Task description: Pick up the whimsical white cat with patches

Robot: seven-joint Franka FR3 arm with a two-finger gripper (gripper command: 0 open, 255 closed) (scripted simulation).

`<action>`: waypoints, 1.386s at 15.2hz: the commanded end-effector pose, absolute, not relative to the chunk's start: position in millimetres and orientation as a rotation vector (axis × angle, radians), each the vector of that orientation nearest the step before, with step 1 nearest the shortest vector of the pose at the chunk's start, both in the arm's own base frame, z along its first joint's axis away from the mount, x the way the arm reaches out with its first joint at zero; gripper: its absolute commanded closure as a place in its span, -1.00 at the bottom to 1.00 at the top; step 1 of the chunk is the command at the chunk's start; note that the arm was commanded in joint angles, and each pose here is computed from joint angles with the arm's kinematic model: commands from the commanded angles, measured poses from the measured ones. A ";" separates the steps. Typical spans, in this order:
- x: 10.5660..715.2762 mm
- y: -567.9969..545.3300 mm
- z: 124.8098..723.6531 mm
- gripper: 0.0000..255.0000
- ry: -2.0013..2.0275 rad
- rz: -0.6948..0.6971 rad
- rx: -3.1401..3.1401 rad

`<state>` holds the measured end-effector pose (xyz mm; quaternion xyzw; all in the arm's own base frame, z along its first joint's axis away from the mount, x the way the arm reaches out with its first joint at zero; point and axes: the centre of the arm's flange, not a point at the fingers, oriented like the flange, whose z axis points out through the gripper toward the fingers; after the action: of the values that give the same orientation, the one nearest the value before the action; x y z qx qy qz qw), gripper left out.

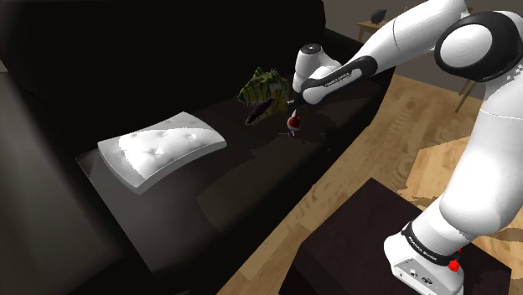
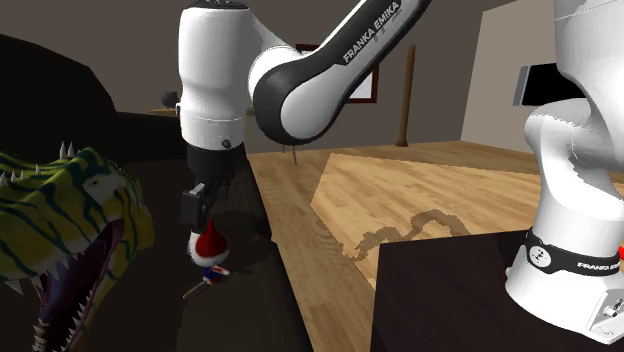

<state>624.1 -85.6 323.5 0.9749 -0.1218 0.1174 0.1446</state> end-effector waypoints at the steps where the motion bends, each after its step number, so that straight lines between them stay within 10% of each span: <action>1: 643.6 -93.6 308.3 -1.00 -0.368 0.363 2.795; 11: 649.2 -95.9 265.3 -1.00 -0.373 0.369 2.792; 12: 649.5 -96.0 264.9 1.00 -0.373 0.369 2.792; 21: 649.2 -96.0 265.3 1.00 -0.373 0.369 2.792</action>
<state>649.1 -96.0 266.3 0.9715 -0.1296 0.1301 0.1498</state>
